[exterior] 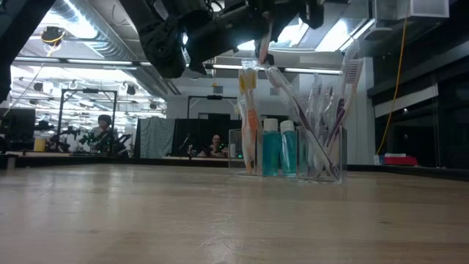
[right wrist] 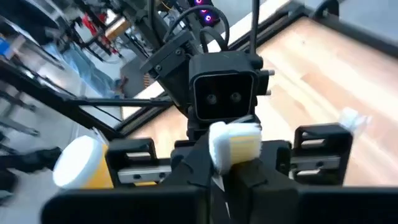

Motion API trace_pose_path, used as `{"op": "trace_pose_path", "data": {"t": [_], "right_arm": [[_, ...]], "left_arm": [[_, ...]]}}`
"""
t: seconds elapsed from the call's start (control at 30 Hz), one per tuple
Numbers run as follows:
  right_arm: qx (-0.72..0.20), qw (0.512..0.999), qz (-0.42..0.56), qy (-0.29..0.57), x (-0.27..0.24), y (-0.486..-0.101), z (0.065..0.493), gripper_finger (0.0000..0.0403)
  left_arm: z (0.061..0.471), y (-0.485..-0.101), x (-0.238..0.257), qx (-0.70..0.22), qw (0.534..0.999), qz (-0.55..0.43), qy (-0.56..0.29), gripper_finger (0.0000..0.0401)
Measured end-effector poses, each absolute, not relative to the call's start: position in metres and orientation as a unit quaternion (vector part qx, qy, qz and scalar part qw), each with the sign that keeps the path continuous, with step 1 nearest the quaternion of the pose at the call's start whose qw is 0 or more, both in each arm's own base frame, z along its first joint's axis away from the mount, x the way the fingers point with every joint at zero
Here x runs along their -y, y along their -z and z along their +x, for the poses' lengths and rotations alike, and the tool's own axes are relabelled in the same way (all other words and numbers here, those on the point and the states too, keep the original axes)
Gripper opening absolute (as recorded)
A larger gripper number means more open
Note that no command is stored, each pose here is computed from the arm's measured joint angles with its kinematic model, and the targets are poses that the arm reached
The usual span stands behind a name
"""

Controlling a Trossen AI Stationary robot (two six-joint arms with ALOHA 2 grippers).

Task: Pick & Place toothbrushing station
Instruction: Put the orange toothbrush into the transparent organizer

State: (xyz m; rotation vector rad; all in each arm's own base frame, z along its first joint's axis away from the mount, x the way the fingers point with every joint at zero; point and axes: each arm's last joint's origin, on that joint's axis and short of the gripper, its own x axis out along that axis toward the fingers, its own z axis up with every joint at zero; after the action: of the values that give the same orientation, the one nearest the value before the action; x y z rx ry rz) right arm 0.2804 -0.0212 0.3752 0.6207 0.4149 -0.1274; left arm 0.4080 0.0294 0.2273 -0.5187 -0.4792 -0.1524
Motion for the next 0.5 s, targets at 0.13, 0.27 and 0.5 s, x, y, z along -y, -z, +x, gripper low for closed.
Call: {"op": "trace_pose_path", "data": {"t": [0.13,0.27,0.5], "right_arm": [[-0.214,0.936,0.266,0.088,0.016,-0.388,0.278,0.0017],[-0.219,0.937,0.255,0.092,0.017,-0.393,0.279,0.0017],[-0.196,0.948,0.227,0.102,0.019,-0.402,0.284,0.0016]], "left_arm": [[0.408,-0.230,-0.029,0.237,0.934,-0.255,0.081,0.0043],[0.408,-0.229,-0.031,0.237,0.931,-0.268,0.072,0.0053],[0.408,-0.210,-0.044,0.161,0.927,-0.331,0.078,0.0179]]}}
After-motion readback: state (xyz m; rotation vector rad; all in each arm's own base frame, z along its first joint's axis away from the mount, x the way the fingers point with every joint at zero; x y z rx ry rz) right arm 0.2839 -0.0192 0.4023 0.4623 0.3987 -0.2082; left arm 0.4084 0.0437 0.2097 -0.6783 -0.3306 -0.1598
